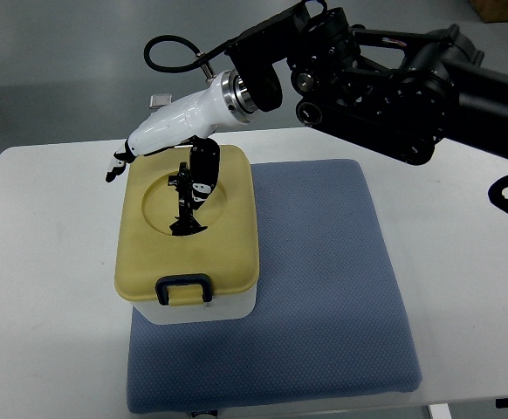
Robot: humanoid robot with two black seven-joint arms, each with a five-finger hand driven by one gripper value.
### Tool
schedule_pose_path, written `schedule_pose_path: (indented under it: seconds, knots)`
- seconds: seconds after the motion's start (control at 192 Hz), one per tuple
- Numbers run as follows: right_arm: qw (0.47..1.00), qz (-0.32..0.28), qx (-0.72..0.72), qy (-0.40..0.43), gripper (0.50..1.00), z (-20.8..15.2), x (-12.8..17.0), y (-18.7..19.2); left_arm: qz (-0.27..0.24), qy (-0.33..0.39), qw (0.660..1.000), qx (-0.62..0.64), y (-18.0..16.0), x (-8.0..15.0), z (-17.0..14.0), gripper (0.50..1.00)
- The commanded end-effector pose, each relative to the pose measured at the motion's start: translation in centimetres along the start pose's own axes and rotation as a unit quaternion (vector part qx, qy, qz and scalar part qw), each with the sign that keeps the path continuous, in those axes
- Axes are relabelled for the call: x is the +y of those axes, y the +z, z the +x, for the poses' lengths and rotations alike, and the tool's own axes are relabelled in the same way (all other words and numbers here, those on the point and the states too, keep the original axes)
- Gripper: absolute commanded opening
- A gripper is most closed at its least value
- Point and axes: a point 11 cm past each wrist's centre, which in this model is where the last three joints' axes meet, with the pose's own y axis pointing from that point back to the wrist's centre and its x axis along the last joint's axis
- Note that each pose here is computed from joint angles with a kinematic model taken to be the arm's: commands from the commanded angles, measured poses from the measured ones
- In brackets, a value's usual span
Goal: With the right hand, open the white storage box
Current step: 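Lower the right hand and grasp the black handle on the lid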
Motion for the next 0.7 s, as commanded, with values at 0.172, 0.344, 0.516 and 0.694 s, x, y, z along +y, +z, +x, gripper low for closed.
schedule_pose_path:
  seconds: [0.172,0.344,0.516,0.694]
  knots:
    - [1.000,-0.019,0.010,-0.018,0.924,-1.2,-0.4,1.0,0.000,0.000,1.000,0.000,0.0,0.0,0.0,1.000]
    - [0.999,-0.025,0.016,-0.022,0.917,-1.4,-0.4,1.2,0.000,0.000,1.000,0.000,0.0,0.0,0.0,1.000]
    - [0.999,-0.027,0.022,-0.030,0.893,-1.7,-0.6,1.3,0.000,0.000,1.000,0.000,0.0,0.0,0.0,1.000]
    - [0.999,-0.023,0.027,-0.033,0.866,-1.8,-1.0,0.8,0.000,0.000,1.000,0.000,0.0,0.0,0.0,1.000]
